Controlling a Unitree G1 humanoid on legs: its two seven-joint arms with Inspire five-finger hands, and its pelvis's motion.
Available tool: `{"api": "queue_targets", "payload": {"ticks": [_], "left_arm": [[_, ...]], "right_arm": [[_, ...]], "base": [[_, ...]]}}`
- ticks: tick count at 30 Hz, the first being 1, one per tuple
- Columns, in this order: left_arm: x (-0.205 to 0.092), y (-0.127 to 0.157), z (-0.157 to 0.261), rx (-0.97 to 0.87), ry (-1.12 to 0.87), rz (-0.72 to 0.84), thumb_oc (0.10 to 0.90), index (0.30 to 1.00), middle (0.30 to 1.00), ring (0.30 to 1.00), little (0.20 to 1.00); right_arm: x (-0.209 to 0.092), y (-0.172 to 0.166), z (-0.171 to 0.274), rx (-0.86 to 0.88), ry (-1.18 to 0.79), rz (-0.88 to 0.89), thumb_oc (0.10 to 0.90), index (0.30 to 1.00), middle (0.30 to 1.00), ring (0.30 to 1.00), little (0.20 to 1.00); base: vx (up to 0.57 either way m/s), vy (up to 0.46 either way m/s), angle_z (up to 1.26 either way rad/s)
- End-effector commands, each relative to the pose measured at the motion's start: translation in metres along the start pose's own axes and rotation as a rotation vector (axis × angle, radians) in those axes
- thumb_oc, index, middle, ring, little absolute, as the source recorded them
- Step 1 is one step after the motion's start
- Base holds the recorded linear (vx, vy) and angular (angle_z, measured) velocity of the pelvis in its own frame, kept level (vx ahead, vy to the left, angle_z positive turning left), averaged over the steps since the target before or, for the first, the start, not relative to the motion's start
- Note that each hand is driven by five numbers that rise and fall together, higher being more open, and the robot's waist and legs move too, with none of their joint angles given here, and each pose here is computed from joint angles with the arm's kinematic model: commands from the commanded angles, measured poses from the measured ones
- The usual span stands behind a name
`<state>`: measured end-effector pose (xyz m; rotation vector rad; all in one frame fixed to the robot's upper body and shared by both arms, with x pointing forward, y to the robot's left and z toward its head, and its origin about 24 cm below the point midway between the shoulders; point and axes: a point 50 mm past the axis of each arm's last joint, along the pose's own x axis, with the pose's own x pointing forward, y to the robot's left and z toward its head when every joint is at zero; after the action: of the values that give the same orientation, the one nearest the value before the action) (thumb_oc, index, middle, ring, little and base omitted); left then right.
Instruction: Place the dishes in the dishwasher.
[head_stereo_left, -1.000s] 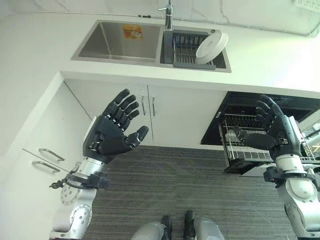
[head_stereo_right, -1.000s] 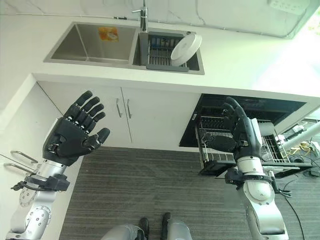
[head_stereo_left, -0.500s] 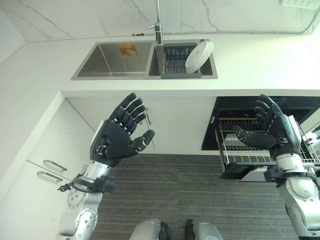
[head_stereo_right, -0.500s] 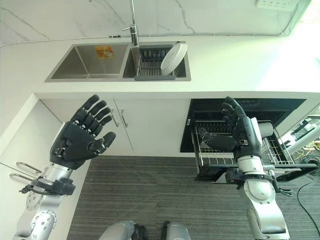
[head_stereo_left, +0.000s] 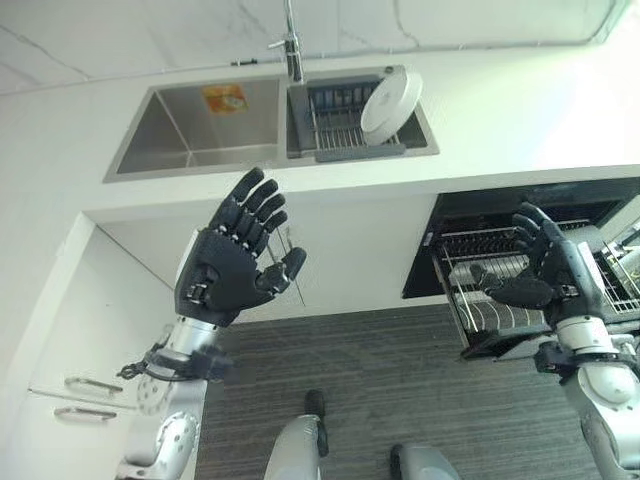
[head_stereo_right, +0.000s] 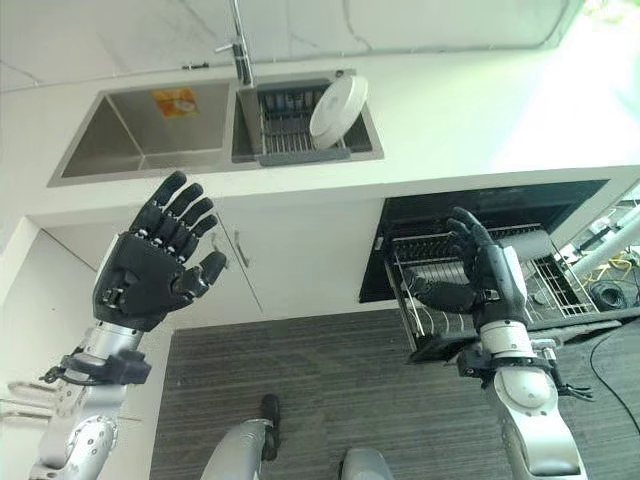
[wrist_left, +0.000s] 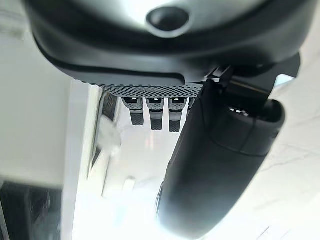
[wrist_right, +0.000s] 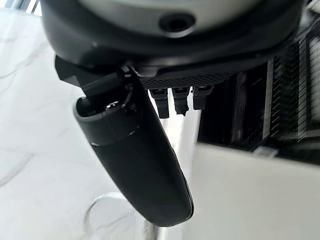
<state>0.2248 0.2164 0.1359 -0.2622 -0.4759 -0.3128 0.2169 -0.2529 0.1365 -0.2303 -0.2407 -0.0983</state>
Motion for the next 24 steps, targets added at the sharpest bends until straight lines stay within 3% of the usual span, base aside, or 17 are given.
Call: {"api": "queue_targets", "payload": {"ticks": [1,10,16,24], "left_arm": [[0.017,-0.021,0.050,0.124,-0.259,-0.182,0.800,0.900,0.900,0.900,0.900],[0.031,-0.039,0.087,0.270,-0.471,-0.296,0.800,0.900,0.900,0.900,0.900],[0.040,-0.047,0.087,0.315,-0.489,-0.288,0.800,0.900,0.900,0.900,0.900],[0.043,-0.045,0.080,0.391,-0.442,-0.247,0.800,0.900,0.900,0.900,0.900]], "right_arm": [[0.017,-0.001,0.059,0.037,-0.387,-0.043,0.800,0.900,0.900,0.900,0.900],[0.017,0.001,0.075,0.141,-0.532,-0.096,0.800,0.900,0.900,0.900,0.900],[0.020,0.013,0.075,0.229,-0.561,-0.096,0.800,0.900,0.900,0.900,0.900],[0.023,0.010,0.078,0.317,-0.587,-0.016,0.800,0.900,0.900,0.900,0.900]], "base": [[0.21,0.147,0.38],[0.15,0.176,0.21],[0.13,0.222,0.01],[0.13,-0.183,-0.28]]}}
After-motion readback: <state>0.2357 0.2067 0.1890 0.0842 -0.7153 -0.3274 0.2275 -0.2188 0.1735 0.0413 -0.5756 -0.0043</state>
